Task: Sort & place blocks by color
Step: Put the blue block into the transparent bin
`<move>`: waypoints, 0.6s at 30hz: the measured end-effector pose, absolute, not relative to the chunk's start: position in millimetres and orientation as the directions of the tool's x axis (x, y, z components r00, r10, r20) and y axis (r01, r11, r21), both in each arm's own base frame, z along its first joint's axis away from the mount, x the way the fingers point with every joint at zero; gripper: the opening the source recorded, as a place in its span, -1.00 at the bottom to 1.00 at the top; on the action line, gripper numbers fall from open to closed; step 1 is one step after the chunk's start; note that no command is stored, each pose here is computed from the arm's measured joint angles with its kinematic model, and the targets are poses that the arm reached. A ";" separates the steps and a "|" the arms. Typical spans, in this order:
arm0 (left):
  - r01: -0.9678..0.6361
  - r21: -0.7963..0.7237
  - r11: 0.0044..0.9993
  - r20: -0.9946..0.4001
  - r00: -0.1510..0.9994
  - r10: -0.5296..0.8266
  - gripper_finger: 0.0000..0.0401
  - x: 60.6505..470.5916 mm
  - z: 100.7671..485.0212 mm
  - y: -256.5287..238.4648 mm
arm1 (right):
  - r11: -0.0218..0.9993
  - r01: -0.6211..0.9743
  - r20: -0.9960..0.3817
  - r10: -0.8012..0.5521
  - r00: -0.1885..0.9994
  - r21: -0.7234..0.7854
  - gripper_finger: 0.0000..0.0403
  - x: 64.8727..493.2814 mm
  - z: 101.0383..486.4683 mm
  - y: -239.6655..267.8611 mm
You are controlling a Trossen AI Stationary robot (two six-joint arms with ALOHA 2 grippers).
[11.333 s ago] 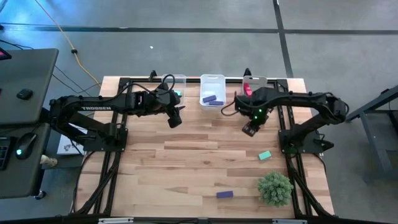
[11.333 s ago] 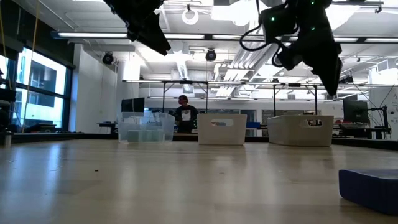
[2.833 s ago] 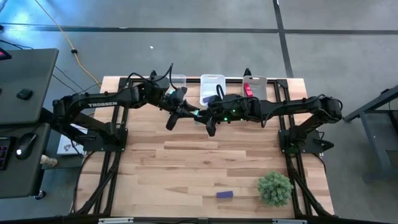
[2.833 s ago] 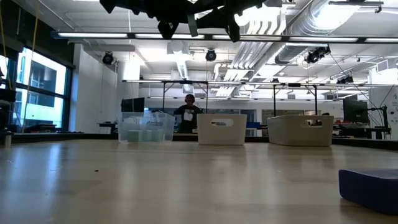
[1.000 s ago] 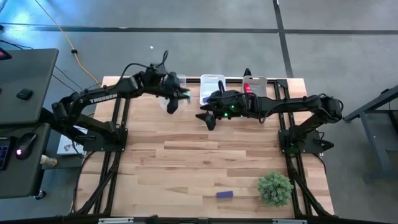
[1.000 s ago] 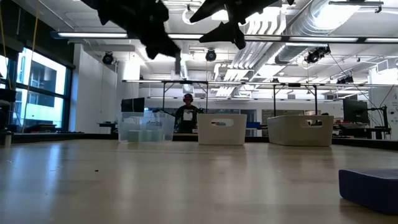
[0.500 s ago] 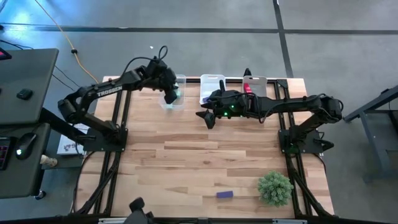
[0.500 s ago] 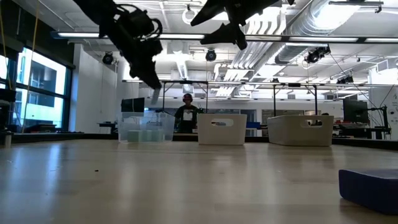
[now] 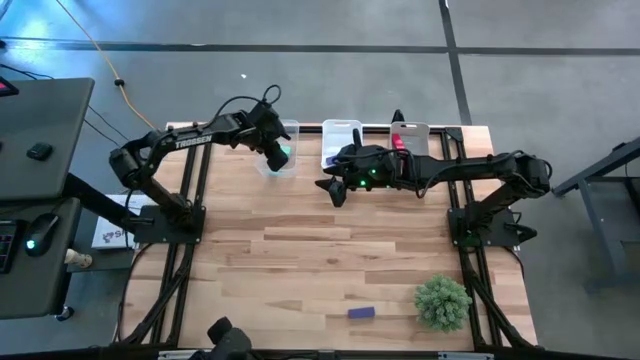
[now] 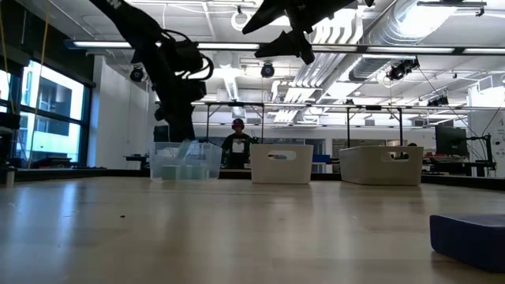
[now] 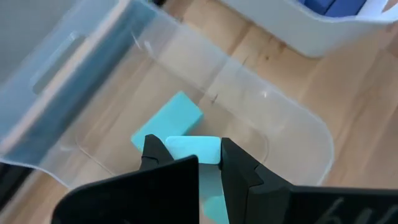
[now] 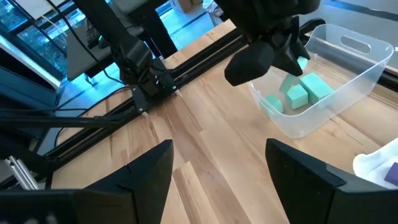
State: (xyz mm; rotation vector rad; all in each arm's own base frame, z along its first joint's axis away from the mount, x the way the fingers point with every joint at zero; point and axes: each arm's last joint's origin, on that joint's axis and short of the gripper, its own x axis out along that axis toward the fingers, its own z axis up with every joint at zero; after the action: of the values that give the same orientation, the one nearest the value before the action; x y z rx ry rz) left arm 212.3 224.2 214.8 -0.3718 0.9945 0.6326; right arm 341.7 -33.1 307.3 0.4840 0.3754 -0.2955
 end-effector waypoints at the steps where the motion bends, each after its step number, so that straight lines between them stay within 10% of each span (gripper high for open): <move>1: -0.652 -0.014 0.758 -0.869 0.383 0.313 -1.00 212.6 212.6 224.5 | 0.846 0.359 -0.418 -0.183 0.890 0.395 0.22 341.6 307.1 -33.0; 18: -0.662 -0.005 0.749 -0.895 0.336 0.291 -0.94 216.2 197.2 228.3 | 0.836 0.351 -0.435 -0.153 0.887 0.422 0.22 341.1 305.4 -30.8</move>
State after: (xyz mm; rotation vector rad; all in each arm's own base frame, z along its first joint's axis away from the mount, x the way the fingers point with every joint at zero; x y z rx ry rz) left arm 216.2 228.3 197.2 -0.4048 1.0569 0.6439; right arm 341.1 -30.8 305.4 0.5169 0.4000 -0.2741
